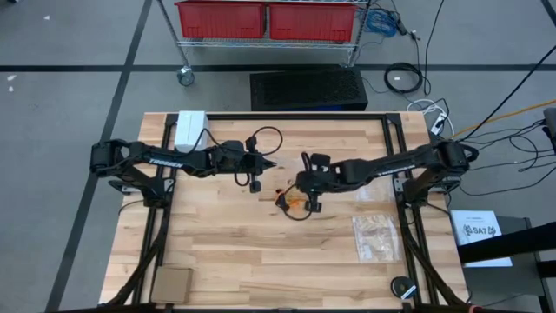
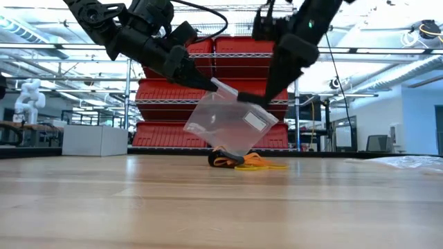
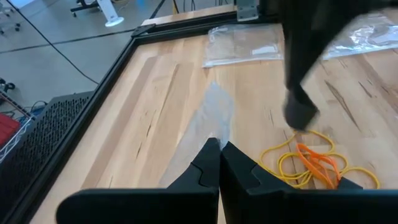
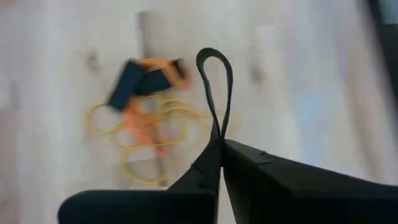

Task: Sort rubber bands
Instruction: Put the black rubber band into the top left transparent zip bag

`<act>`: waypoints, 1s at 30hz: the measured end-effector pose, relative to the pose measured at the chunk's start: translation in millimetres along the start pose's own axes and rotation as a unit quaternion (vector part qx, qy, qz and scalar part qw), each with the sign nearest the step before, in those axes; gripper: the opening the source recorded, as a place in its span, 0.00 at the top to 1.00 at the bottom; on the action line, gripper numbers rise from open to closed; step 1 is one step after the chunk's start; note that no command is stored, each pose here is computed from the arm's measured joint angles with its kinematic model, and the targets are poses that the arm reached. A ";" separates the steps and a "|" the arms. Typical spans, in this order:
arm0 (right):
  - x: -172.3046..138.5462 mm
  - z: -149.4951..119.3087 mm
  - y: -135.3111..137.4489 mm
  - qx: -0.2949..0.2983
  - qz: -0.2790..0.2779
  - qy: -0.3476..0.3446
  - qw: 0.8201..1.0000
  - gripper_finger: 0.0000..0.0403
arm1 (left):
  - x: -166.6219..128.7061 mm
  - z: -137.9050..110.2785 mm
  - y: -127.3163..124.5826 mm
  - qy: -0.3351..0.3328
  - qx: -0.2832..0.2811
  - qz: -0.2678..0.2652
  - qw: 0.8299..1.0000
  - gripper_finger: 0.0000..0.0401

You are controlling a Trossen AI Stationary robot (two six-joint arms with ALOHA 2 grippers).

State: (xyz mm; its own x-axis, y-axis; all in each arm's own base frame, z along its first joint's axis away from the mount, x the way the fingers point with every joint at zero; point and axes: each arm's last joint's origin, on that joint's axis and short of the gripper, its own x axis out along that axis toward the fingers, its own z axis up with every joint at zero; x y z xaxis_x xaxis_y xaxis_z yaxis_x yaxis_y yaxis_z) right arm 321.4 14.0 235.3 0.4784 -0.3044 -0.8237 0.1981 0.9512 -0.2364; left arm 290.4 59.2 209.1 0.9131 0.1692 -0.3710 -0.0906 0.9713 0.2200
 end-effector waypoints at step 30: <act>-10.9 11.2 -28.0 0.021 -0.098 0.037 0.994 1.00 | 0.3 7.1 0.1 -0.021 -0.021 -0.004 1.000 1.00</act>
State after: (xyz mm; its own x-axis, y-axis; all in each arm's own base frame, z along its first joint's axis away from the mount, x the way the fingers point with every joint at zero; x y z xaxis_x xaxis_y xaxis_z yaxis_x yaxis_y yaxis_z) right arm 320.3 -9.9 256.7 0.3622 -0.4777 -0.8004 0.3180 0.8705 -0.3756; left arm 293.4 58.1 215.4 0.9299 0.1545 -0.3338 -0.0988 0.9791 0.1780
